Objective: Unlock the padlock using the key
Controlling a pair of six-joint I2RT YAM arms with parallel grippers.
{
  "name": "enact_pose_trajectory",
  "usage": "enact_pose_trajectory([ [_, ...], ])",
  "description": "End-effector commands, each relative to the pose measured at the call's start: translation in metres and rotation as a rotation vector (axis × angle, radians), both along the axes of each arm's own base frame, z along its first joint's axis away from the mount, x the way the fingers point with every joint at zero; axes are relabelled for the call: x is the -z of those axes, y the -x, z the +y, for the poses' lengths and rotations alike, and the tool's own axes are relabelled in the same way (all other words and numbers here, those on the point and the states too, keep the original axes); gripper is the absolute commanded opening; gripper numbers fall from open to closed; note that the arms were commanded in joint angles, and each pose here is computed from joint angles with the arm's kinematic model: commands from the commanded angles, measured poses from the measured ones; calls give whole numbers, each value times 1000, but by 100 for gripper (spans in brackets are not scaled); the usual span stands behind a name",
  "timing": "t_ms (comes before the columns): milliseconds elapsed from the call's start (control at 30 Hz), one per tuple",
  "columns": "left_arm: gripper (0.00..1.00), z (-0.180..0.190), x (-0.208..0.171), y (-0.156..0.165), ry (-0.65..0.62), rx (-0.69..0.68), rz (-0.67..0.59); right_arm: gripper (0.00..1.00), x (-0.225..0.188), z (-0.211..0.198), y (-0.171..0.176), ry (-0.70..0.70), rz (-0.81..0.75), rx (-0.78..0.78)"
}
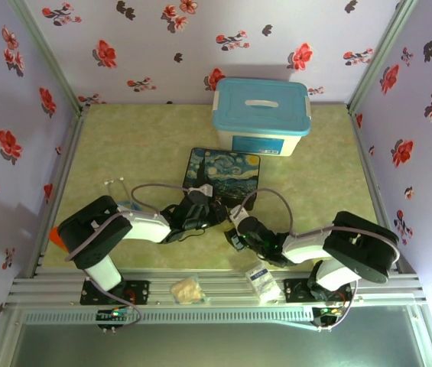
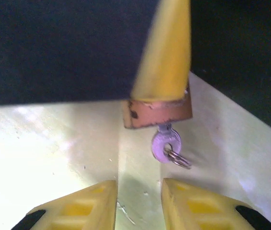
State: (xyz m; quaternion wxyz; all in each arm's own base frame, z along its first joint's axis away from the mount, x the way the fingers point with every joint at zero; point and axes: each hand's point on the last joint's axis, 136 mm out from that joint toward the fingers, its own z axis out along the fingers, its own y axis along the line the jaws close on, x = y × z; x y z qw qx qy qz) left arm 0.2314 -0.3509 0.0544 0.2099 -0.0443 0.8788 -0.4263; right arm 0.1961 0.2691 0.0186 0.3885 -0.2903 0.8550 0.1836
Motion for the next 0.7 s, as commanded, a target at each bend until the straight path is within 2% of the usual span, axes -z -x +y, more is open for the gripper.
enact_pose_trajectory([
  [0,4,-7,-16,2,79,23,0,31,0,-1,-17,74,-62,55],
  [67,4,-6,-16,3,78,25,-2,29,-2,2,-26,85,-88,82],
  [133,4,-1,-13,2,84,10,6,23,-4,7,-30,75,-96,89],
  [267,4,1,-12,1,109,2,13,13,-1,14,-28,45,-84,72],
  [433,4,-2,-10,2,129,14,31,6,-4,23,-17,-34,-57,12],
  [667,16,2,-3,-1,110,22,44,3,-12,48,0,-199,53,-114],
])
